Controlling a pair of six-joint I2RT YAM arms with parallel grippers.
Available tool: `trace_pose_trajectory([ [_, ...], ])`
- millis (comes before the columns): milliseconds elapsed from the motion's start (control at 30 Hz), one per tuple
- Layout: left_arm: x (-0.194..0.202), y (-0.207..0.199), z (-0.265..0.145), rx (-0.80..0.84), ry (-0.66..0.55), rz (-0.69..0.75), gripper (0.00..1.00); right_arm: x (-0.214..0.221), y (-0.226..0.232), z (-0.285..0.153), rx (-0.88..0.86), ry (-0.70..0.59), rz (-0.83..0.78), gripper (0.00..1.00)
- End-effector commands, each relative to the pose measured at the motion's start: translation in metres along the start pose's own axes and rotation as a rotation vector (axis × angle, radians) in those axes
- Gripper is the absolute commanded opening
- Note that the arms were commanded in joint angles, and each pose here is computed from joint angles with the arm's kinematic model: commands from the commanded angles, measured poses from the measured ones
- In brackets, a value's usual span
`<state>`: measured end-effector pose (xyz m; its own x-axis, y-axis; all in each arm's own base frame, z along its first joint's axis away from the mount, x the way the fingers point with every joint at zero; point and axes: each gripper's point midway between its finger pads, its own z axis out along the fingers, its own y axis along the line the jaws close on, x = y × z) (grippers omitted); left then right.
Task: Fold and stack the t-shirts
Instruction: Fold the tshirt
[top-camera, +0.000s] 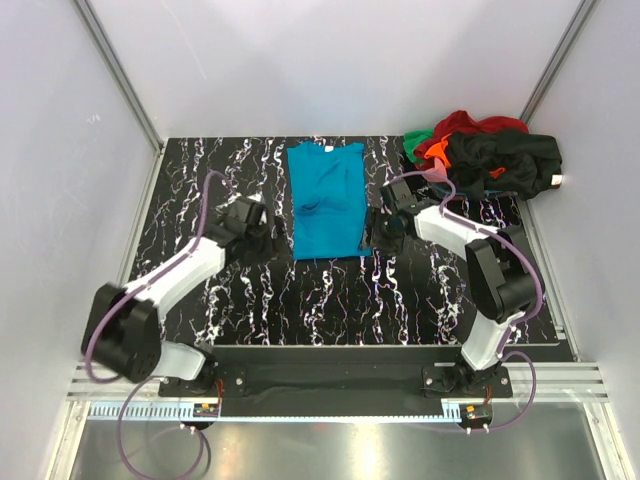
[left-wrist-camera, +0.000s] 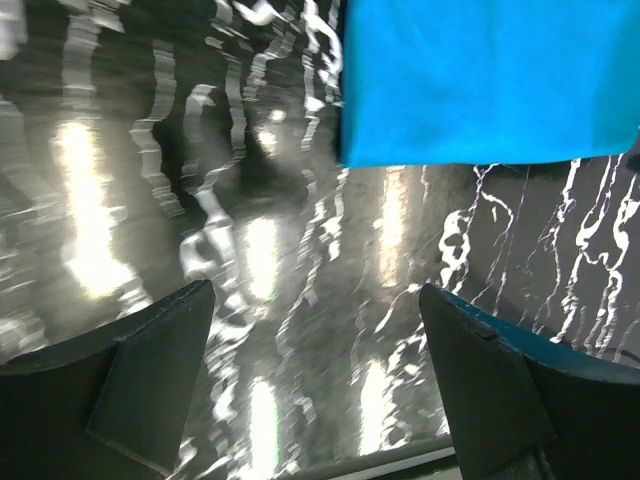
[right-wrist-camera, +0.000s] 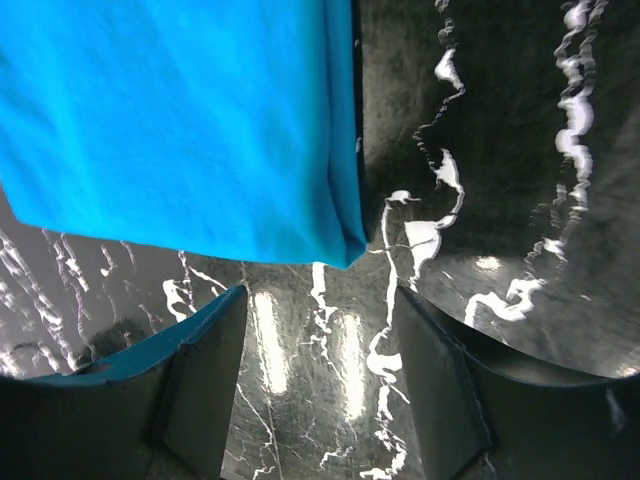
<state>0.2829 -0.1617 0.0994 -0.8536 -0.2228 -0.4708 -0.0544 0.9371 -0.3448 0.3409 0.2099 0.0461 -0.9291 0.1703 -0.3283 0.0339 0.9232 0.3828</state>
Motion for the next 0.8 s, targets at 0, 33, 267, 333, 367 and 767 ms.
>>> trace_pose_trajectory([
  [0,-0.012,-0.041,0.034,0.175,0.000,-0.065,0.88,-0.027,0.021,-0.004,-0.152,-0.094,0.020,0.66],
  [33,-0.011,-0.042,0.041,0.177,0.008,-0.070,0.88,-0.025,0.018,-0.001,-0.153,-0.086,0.029,0.66],
  [267,0.011,-0.040,0.084,0.181,0.085,-0.128,0.83,-0.016,-0.001,0.015,-0.160,-0.044,0.070,0.56],
  [333,0.015,-0.039,0.091,0.174,0.085,-0.140,0.81,-0.008,-0.005,0.021,-0.160,-0.028,0.076,0.54],
  [367,0.020,-0.035,0.094,0.165,0.090,-0.146,0.81,-0.006,-0.005,0.023,-0.166,-0.022,0.076,0.54],
  [767,0.032,-0.026,0.119,0.135,0.093,-0.173,0.35,0.011,-0.018,0.036,-0.164,0.017,0.102,0.22],
])
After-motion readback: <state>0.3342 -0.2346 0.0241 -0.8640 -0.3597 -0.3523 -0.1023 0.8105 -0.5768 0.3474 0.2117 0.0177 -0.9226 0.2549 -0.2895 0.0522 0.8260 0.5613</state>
